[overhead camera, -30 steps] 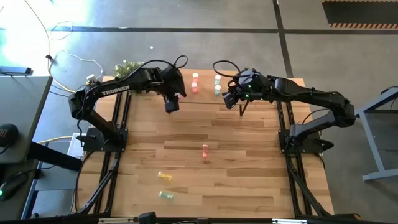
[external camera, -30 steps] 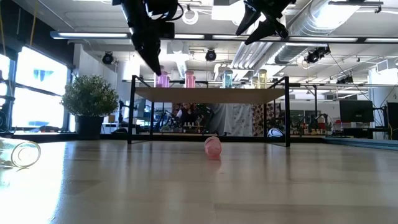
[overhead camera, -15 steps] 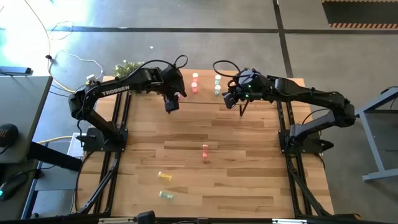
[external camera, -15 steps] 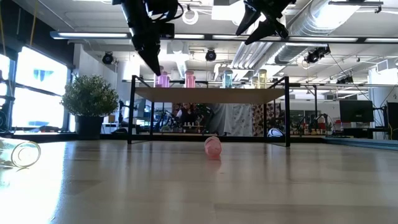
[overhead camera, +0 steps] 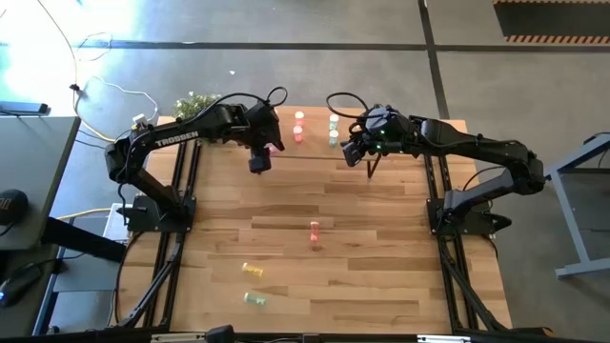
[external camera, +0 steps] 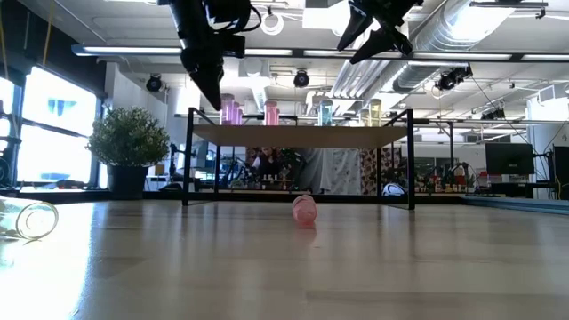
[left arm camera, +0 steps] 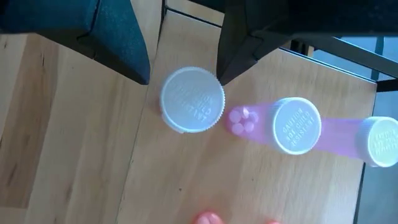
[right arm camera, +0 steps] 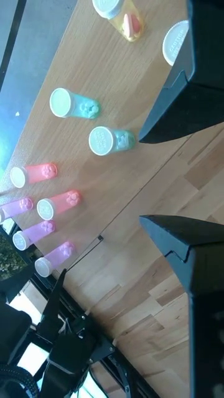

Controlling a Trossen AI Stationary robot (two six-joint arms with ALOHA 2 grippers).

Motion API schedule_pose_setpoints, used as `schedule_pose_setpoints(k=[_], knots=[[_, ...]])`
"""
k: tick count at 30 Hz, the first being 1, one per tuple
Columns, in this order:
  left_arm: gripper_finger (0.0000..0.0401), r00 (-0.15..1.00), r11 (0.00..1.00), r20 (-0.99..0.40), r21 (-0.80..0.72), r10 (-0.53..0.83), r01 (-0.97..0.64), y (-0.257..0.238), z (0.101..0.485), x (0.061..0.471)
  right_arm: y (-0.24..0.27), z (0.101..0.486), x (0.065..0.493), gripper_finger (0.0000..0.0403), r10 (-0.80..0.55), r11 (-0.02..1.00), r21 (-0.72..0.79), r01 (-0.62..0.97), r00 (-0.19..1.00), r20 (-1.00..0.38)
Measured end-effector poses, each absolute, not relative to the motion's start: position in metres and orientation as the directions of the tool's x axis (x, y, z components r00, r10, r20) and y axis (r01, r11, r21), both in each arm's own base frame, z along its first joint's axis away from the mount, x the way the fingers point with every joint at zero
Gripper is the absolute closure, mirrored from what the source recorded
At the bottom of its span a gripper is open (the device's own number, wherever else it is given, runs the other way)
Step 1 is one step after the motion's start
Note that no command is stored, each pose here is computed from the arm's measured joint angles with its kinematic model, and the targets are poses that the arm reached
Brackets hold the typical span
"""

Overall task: Pick and place medicine bottles onto shelf by color
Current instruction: Put the purple pill bottle on the shelf aligned with the other purple pill bottles, then put the blue pill bottle on the shelf aligned with the other blue pill bottles

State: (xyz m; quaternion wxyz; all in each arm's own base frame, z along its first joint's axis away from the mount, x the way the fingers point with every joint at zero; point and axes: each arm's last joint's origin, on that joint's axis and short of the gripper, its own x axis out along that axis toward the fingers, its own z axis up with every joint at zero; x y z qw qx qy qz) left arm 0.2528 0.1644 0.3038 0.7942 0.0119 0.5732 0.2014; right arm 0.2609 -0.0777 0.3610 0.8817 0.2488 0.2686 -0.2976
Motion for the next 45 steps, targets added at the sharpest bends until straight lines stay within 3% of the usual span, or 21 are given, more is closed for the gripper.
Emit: schedule_pose_setpoints(k=[5, 15, 22, 27, 37, 45], knots=[[0.0224, 0.230, 0.921, -0.919, 0.245, 0.321, -0.303, 0.163, 0.303, 0.250, -0.078, 0.361, 0.261, 0.0213, -0.391, 0.699, 0.279, 0.658, 0.679, -0.622], [0.0224, 0.051, 0.892, -0.957, 0.246, 0.285, -0.379, 0.153, 0.302, 0.231, -0.078, 0.361, 0.261, 0.0213, -0.391, 0.699, 0.279, 0.658, 0.679, -0.622], [0.0224, 0.011, 0.853, -0.966, 0.221, 0.257, -0.474, 0.141, 0.314, 0.214, -0.078, 0.361, 0.261, 0.0213, -0.392, 0.703, 0.273, 0.656, 0.678, -0.622], [0.0224, 0.081, 0.835, -0.951, 0.220, 0.300, -0.504, 0.137, 0.327, 0.206, -0.077, 0.361, 0.261, 0.0213, -0.386, 0.720, 0.258, 0.644, 0.681, -0.623], [0.0224, 0.176, 0.798, -0.950, 0.108, 0.259, -0.592, 0.121, 0.340, 0.198, -0.076, 0.361, 0.261, 0.0213, -0.344, 0.739, 0.279, 0.614, 0.699, -0.627], [0.0224, 0.292, 0.690, -0.941, -0.095, 0.174, -0.717, 0.086, 0.357, 0.187, -0.076, 0.361, 0.261, 0.0213, -0.343, 0.752, 0.262, 0.605, 0.699, -0.627]])
